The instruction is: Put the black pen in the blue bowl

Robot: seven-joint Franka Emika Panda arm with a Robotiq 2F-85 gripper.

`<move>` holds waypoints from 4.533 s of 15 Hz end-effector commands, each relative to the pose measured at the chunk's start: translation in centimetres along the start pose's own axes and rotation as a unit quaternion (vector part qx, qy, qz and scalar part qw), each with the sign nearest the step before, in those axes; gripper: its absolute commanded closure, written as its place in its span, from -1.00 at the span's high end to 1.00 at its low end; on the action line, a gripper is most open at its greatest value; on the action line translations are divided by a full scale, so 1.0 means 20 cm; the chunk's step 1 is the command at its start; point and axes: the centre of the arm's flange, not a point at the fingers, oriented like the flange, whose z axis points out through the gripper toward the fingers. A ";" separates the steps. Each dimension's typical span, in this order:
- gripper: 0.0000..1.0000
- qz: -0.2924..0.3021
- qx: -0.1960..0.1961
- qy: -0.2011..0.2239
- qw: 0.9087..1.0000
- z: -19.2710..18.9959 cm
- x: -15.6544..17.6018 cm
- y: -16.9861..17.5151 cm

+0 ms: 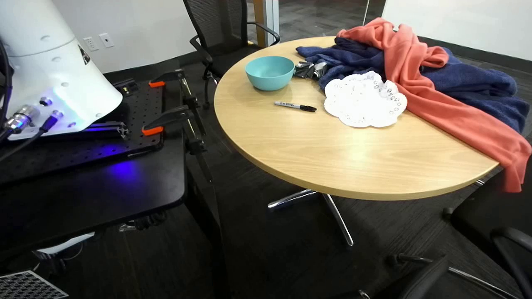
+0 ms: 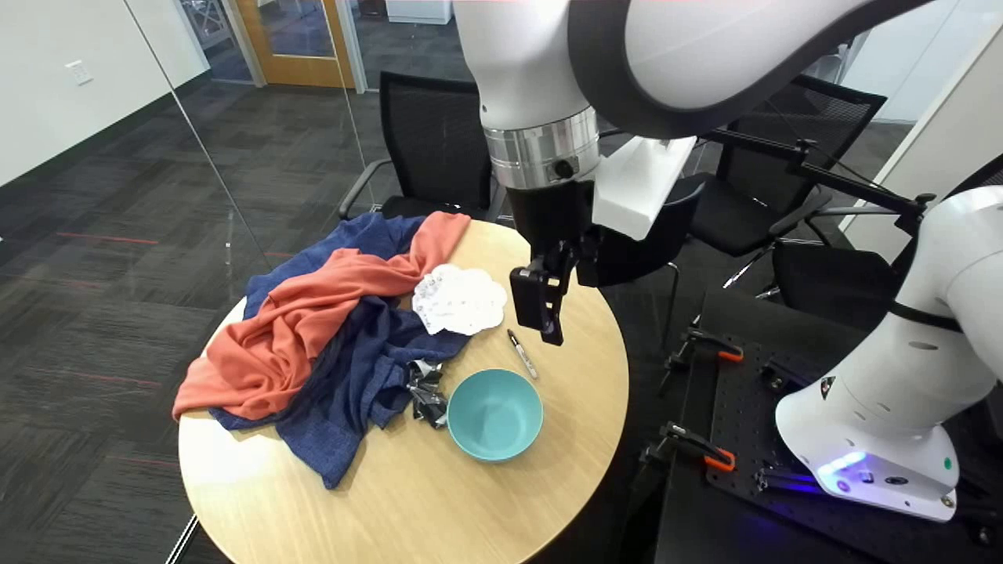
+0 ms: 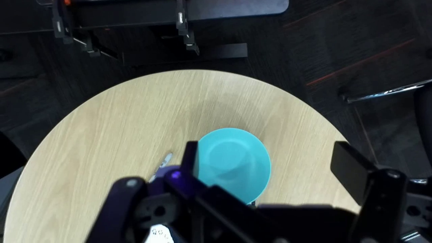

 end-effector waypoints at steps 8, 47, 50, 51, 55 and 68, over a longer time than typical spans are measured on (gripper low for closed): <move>1.00 0.133 -0.001 0.122 0.984 0.08 0.30 0.34; 1.00 0.288 0.033 0.126 0.949 1.42 0.96 0.98; 1.00 0.296 0.034 0.116 0.948 1.51 1.00 0.97; 1.00 0.298 0.030 0.112 0.947 1.54 1.00 0.96; 1.00 0.299 0.022 0.105 0.948 1.63 1.03 0.96; -0.45 0.304 0.017 0.102 0.947 1.73 1.09 0.97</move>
